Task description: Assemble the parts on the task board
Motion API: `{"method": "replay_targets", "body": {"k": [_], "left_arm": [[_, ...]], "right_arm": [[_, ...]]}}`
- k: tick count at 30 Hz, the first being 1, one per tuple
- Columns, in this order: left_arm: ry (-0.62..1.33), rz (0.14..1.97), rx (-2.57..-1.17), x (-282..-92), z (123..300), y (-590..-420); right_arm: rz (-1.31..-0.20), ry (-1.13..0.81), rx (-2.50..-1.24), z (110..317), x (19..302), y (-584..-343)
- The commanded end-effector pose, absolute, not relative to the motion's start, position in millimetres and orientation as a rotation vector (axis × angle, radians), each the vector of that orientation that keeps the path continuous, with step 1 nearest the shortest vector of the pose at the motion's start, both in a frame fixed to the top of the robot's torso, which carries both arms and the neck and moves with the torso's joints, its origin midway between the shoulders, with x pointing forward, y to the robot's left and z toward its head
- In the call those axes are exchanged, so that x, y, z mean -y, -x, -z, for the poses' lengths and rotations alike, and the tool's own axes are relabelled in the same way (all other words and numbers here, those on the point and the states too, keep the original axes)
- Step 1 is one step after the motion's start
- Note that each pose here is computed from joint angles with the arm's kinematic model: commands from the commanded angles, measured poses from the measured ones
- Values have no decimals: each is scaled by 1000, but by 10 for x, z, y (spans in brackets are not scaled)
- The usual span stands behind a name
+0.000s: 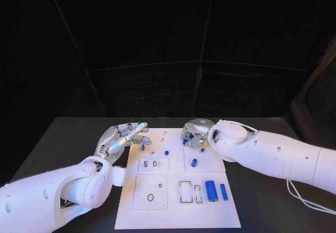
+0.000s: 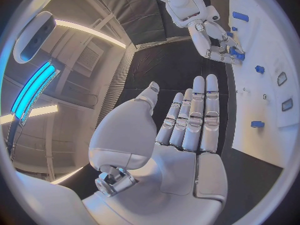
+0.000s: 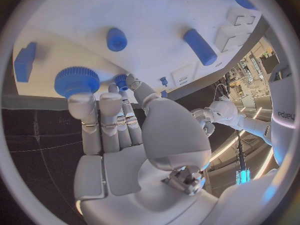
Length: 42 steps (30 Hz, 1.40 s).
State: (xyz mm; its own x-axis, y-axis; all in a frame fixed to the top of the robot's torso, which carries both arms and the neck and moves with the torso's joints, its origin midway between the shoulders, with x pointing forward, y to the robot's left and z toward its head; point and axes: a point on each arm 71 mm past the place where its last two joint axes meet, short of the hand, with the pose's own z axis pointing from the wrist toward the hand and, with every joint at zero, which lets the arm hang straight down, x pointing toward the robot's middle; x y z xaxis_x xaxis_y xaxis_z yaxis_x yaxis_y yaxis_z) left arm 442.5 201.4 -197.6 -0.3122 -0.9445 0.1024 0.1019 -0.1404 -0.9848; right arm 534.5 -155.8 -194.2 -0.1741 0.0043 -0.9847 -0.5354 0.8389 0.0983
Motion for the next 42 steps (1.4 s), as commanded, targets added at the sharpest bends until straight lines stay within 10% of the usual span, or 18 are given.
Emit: {"method": "replay_targets", "body": {"k": [1, 23, 42], "left_arm": [[1045, 1602, -1274, -2015, 1961, -4429], [1051, 1591, -1280, -2055, 1979, -4464], [1055, 1599, -1286, -2036, 1973, -4477]], "right_arm": [[-486, 429, -1716, 1949, 1554, -5352], [-629, 329, -1465, 1718, 1455, -5303], [-607, 307, -1499, 1743, 1144, -5485]]}}
